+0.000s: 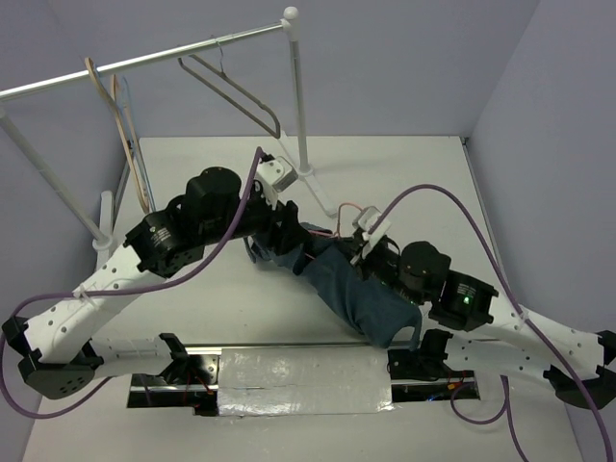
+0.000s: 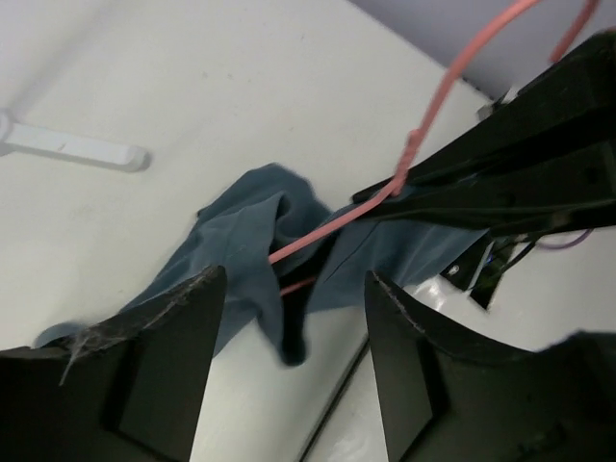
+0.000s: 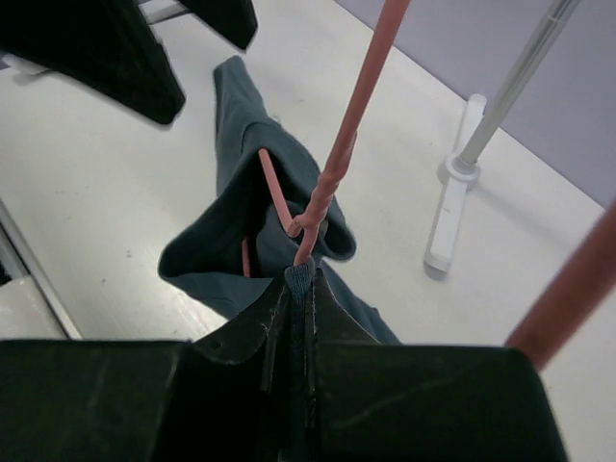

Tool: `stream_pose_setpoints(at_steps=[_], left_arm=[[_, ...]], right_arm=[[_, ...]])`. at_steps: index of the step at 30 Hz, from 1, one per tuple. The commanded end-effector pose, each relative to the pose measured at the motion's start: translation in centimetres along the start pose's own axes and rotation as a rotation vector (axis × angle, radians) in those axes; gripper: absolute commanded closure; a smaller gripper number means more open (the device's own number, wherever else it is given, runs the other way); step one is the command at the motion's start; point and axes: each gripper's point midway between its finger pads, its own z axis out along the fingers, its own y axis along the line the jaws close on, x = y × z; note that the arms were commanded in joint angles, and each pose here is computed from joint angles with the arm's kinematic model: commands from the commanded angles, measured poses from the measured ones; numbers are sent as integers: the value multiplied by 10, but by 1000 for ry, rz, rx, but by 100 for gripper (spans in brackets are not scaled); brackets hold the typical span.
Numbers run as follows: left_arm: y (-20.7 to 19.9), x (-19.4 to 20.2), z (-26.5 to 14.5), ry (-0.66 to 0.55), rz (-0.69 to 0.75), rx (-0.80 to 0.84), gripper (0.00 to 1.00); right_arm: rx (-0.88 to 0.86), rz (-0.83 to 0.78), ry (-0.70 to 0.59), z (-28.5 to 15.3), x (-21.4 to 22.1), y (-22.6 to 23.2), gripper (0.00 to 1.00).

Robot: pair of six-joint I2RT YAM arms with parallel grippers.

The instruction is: Place the t-shirt on the hanger

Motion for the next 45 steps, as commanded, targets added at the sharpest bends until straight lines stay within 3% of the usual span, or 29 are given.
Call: stream_pose_setpoints(at_steps=[1, 9, 24, 31, 37, 41, 45], left_arm=[[8, -4, -24, 22, 135, -45, 28], [35, 7, -60, 108, 283, -182, 31], [-5, 43, -50, 111, 495, 155, 27], [-3, 71, -29, 211, 514, 190, 29], [-19, 80, -15, 244, 474, 300, 43], [-24, 85, -7, 261, 457, 343, 77], [-37, 82, -6, 244, 434, 409, 80]], right_arm=[[-63, 84, -193, -18, -32, 6, 100], [-131, 139, -266, -39, -28, 13, 100], [-272, 132, -281, -60, -36, 32, 100], [-305, 128, -301, -59, -45, 37, 100], [-354, 123, -312, -58, -60, 45, 100], [-375, 120, -311, -56, -63, 50, 100], [-385, 119, -304, -51, -63, 53, 100]])
